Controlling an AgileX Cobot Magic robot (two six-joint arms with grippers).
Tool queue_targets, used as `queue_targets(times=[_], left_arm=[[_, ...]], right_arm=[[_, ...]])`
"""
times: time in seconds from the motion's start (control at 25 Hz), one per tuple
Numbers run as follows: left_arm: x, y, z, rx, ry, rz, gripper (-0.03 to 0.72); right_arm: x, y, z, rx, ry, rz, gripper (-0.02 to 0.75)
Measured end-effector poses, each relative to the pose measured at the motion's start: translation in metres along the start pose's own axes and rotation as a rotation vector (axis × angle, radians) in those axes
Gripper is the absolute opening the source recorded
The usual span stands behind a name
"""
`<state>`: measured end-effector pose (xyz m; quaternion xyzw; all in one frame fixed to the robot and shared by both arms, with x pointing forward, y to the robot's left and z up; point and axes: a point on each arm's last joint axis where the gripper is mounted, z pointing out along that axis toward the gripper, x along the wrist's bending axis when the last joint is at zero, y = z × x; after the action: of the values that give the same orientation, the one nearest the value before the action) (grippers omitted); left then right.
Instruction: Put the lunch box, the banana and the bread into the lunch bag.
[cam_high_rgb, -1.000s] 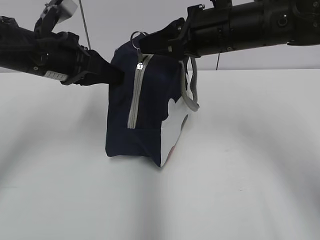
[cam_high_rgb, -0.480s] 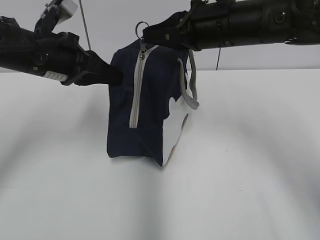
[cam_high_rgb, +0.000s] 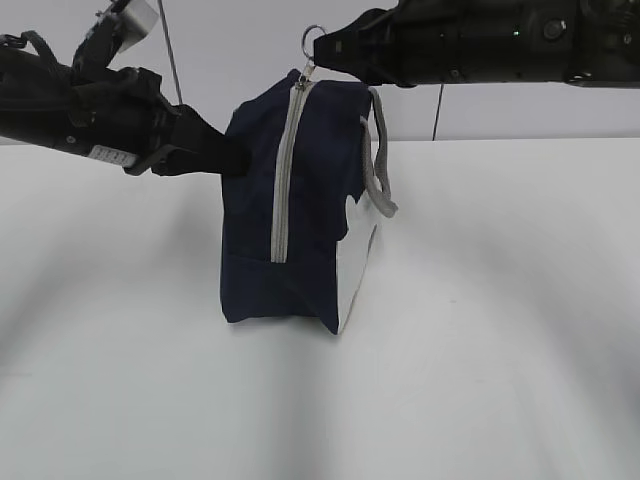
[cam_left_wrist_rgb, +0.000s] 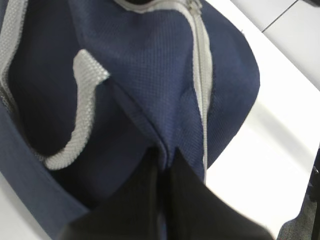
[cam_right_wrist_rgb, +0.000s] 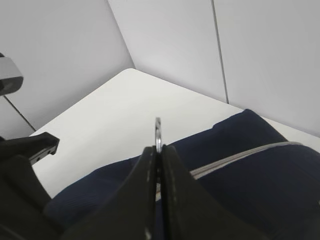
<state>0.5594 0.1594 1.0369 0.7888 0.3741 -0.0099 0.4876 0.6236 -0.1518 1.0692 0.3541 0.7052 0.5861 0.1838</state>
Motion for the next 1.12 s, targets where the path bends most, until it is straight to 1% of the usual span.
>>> queue_targets(times=[0.2, 0.64, 0.8, 1.12], left_arm=[[0.000, 0.000, 0.000, 0.002, 0.000, 0.002, 0.005], [0.000, -0.001, 0.000, 0.011, 0.003, 0.011, 0.004], [0.000, -0.001, 0.000, 0.014, 0.004, 0.013, 0.004], [0.000, -0.002, 0.000, 0.021, 0.002, 0.019, 0.003]], right_arm=[[-0.007, 0.000, 0.007, -0.004, -0.028, 0.017, -0.016], [-0.026, 0.004, 0.035, -0.026, -0.057, 0.053, -0.016], [-0.032, 0.001, 0.044, -0.013, -0.072, 0.059, -0.016], [-0.059, -0.006, 0.056, -0.016, -0.111, 0.129, -0.016]])
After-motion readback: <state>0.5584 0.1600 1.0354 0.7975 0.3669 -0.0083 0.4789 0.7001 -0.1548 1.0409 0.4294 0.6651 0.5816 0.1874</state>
